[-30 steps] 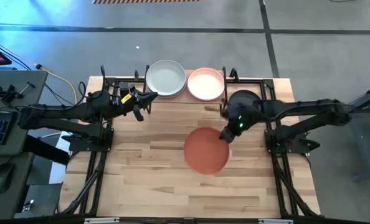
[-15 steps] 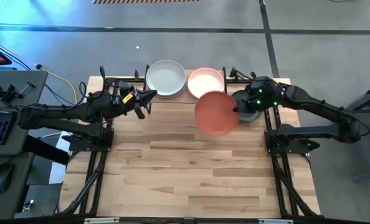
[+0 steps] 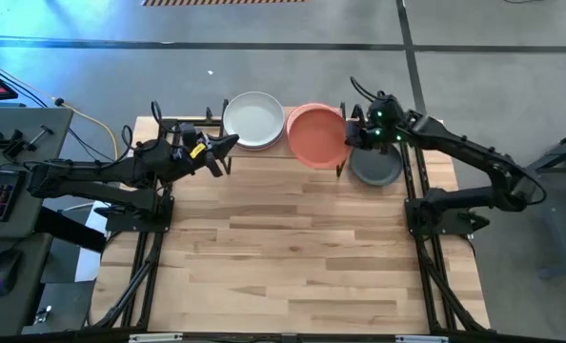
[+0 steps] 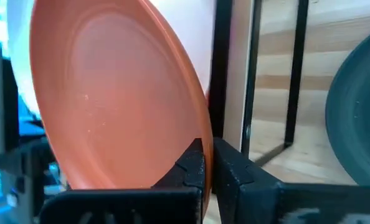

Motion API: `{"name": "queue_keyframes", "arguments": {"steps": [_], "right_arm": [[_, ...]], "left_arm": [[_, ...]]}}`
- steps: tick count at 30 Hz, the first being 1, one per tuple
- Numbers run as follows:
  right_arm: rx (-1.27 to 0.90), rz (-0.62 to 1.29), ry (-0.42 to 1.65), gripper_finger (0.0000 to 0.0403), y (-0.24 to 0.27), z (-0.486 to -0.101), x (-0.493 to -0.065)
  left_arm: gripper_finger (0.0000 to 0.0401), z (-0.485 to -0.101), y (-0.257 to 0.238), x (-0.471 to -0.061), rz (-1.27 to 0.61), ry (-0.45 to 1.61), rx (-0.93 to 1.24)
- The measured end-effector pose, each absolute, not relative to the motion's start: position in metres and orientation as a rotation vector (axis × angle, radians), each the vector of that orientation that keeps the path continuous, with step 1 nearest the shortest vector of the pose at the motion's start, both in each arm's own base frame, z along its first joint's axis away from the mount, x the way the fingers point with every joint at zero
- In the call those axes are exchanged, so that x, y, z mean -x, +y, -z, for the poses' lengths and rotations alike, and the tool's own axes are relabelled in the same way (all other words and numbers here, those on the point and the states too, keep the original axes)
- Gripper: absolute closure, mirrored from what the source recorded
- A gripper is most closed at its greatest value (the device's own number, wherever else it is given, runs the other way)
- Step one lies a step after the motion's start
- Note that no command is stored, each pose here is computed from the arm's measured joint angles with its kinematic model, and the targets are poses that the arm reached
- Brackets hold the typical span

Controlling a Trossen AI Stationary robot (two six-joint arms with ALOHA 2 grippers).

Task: Place and stack plates onto a shelf
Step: Stack the brown plate on the light orange plate

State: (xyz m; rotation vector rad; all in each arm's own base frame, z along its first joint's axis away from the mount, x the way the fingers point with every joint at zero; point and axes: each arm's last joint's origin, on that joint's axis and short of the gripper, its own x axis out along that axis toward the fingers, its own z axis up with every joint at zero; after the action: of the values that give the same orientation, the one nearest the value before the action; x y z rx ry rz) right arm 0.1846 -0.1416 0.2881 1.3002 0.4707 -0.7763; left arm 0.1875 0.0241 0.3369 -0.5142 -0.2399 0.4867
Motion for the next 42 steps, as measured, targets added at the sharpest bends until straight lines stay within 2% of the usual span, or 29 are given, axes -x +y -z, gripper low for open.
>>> {"name": "queue_keyframes", "arguments": {"steps": [3, 8, 14, 24, 33, 42], "right_arm": [[-1.326, 0.772, 0.442, 0.0403, -0.151, -0.29, -0.189], [-1.284, 0.771, 0.384, 0.0403, -0.158, -0.323, -0.197], [-1.293, 0.861, 0.468, 0.0403, -0.18, -0.345, -0.197], [-1.26, 0.896, 0.726, 0.0403, -0.208, -0.329, -0.226], [-1.239, 0.977, 0.696, 0.0403, -0.221, -0.331, -0.212], [-1.225, 0.913, 0.715, 0.0403, -0.219, -0.332, -0.214]], "left_arm": [[0.0401, -0.336, 0.024, -0.188, -0.485, -0.24, 0.538], [0.0401, -0.333, 0.024, -0.188, -0.491, -0.209, 0.557], [0.0401, -0.329, 0.024, -0.188, -0.498, -0.178, 0.568], [0.0401, -0.329, 0.024, -0.188, -0.494, -0.176, 0.566], [0.0401, -0.329, 0.024, -0.188, -0.487, -0.174, 0.566], [0.0401, -0.329, 0.024, -0.188, -0.497, -0.177, 0.565]]}}
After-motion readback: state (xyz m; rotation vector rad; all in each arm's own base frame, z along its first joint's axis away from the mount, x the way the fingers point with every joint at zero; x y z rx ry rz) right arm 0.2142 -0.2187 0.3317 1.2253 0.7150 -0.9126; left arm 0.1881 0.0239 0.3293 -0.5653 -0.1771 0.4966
